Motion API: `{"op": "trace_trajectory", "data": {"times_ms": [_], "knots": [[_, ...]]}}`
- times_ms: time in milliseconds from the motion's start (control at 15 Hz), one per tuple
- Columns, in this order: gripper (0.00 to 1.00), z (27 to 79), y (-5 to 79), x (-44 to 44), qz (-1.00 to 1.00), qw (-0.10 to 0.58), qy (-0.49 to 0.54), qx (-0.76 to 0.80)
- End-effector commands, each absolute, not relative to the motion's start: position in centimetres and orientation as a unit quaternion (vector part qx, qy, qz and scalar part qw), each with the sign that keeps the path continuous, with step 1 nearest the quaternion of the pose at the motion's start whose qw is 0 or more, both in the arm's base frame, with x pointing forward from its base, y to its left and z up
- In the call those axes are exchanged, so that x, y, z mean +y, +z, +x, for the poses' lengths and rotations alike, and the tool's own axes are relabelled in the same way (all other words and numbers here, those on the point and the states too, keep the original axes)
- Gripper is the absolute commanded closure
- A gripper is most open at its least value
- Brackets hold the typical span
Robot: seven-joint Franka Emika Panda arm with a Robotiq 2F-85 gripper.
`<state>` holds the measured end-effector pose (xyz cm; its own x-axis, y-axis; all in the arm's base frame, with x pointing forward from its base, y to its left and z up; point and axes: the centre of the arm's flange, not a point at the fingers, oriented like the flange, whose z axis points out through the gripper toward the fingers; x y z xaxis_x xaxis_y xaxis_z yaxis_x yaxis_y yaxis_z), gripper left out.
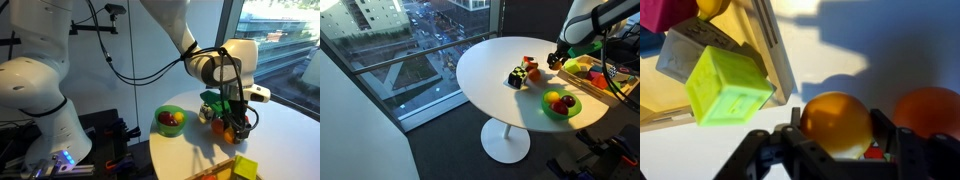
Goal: Put the orange inside the bowl
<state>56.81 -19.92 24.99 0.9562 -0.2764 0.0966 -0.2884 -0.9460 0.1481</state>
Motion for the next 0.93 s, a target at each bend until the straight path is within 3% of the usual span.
{"op": "trace_trajectory", "data": {"times_ms": [0,267,867], "knots": [[0.56,56.1,27.6,-20.7,0.993,0.035,0.013,-0.113],[0.56,55.4,29.7,-20.9,0.995,-0.004,-0.011,-0.098],[0.56,55.2,33.5,-18.7,0.996,-0.007,-0.032,-0.084]]}}
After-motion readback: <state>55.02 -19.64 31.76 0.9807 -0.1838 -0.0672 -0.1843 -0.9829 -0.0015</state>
